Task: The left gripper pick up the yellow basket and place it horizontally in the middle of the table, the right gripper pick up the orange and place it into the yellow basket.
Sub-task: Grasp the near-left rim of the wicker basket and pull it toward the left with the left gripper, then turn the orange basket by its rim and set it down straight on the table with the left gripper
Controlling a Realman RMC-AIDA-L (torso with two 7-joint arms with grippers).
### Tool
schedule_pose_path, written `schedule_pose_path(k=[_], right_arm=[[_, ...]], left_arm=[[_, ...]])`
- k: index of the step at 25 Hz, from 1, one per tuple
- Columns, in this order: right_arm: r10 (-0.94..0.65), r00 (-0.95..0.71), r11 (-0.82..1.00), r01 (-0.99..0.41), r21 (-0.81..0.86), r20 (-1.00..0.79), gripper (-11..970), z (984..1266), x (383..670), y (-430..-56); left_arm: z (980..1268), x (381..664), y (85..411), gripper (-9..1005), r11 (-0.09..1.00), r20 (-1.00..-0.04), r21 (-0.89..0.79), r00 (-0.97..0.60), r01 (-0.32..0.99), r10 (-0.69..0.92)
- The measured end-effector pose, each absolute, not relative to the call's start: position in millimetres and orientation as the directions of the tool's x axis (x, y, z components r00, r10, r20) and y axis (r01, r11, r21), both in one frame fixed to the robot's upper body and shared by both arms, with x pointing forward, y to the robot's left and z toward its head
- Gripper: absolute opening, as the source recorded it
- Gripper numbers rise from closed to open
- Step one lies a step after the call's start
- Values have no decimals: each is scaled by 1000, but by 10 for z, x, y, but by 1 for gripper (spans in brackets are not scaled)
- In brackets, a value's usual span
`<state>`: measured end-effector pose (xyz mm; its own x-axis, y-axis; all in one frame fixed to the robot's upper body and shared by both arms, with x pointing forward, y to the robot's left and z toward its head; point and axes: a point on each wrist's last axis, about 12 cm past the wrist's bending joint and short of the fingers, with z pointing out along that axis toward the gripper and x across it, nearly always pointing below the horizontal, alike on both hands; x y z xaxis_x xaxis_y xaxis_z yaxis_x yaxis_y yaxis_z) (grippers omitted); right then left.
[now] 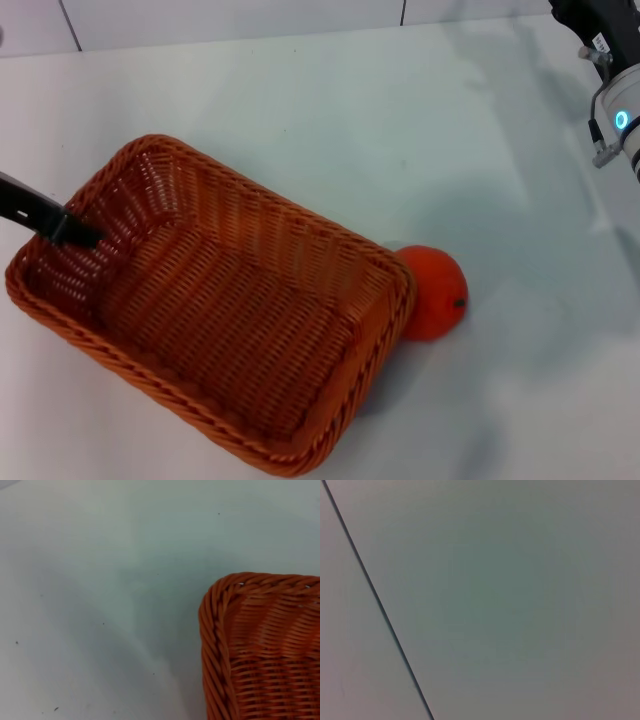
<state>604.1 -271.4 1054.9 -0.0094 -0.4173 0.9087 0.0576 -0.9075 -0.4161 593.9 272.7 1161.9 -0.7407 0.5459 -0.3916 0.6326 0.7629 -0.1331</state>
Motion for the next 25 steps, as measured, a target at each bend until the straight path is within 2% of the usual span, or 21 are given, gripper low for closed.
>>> schedule_pose_path(k=[1,7,11,12,17,19,21,25], right_arm=[[-417,-10,-908,58,-416,909,930,10550,6042,-2715],[-415,-6,-909,52,-414,910,930,10550,6052,-2725],[-413,5,-910,43,-413,911,930,10537,6057,-2734],[-412,4,-910,43,-412,911,929,10540,6059,-2737],[-412,0,-910,44,-412,911,929,10546,6061,-2741],[-412,0,-910,44,-412,911,930,10548,6063,-2740],[-412,-1,-910,47,-411,911,930,10557,6074,-2732],[-412,-2,-910,53,-411,911,928,10576,6097,-2711]], left_arm=[[11617,5937,2722,360,762,-392,-134,-740,633,547],[11602,5924,2738,256,767,-400,-144,-745,626,534],[11634,5904,2803,186,780,-430,-177,-760,600,487],[11691,5862,2893,169,788,-469,-226,-773,572,427],[11782,5769,3101,181,799,-531,-310,-790,516,304],[11834,5699,3279,186,799,-572,-376,-796,470,199],[11852,5591,3541,191,789,-603,-481,-798,383,20],[11808,5496,3680,200,765,-601,-562,-790,315,-117]])
